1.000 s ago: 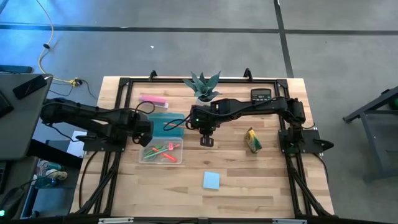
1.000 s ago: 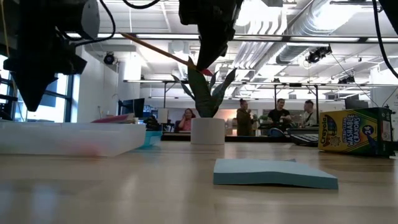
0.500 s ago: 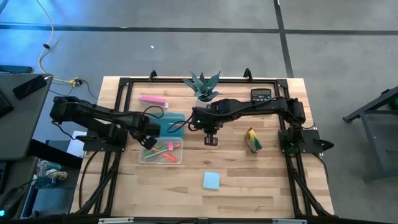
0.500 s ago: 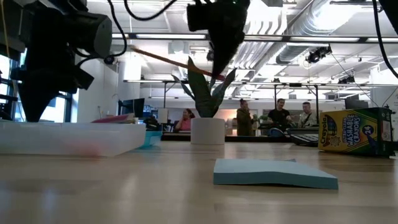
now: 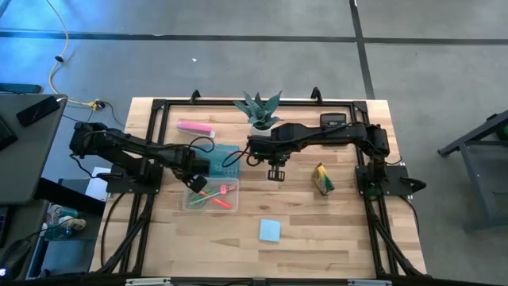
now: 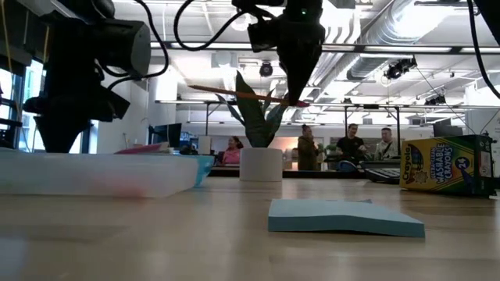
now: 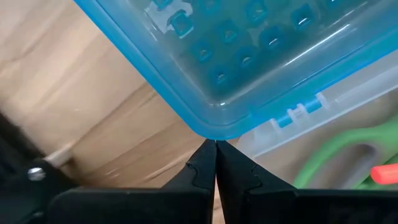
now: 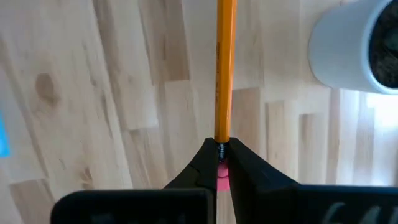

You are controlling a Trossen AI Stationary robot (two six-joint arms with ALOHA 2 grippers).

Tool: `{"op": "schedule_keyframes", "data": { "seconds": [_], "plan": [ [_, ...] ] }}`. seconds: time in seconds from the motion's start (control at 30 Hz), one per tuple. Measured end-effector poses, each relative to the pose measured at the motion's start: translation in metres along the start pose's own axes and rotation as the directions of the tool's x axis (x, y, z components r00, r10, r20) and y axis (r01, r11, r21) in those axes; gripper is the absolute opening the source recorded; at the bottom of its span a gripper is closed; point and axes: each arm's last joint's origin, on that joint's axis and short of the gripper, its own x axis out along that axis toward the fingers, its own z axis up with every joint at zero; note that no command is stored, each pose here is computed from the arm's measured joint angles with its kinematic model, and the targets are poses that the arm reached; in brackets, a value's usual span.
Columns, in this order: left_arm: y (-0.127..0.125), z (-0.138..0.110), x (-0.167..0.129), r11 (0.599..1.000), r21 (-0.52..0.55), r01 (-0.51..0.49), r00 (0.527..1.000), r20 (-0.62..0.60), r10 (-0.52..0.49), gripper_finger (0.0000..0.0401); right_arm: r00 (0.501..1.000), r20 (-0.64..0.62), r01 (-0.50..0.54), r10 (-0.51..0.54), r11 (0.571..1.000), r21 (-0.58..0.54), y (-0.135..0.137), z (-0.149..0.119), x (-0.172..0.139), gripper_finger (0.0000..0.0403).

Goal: Pack school essentials
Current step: Put the orange pencil into the blue supply box

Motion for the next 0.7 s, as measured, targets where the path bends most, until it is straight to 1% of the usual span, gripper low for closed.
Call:
{"op": "schedule_keyframes", "data": {
  "seconds": [0.2,0.4,0.57,0.7],
  "plan": [
    [-0.008,0.004,-0.001,0.996,-0.016,0.092,0.995,0.023,-0.092,0.0000,1.000,-0.007,0.009,-0.009,1.000,0.006,-0.005,0.000,0.000,0.0004],
    [-0.018,0.012,-0.011,0.983,-0.018,0.181,0.980,0.085,-0.179,0.0000,1.000,-0.011,0.010,-0.009,1.000,0.018,-0.010,-0.001,0.001,0.0004],
    [-0.022,0.016,-0.020,0.978,-0.008,0.210,0.973,0.097,-0.209,0.0000,1.000,-0.011,0.009,-0.008,1.000,0.018,-0.012,-0.001,0.001,0.0004],
    [-0.023,0.017,-0.026,0.976,0.030,0.218,0.972,0.084,-0.219,0.0000,1.000,-0.012,-0.012,0.012,1.000,0.012,-0.011,-0.001,0.001,0.0004]
  ]
}}
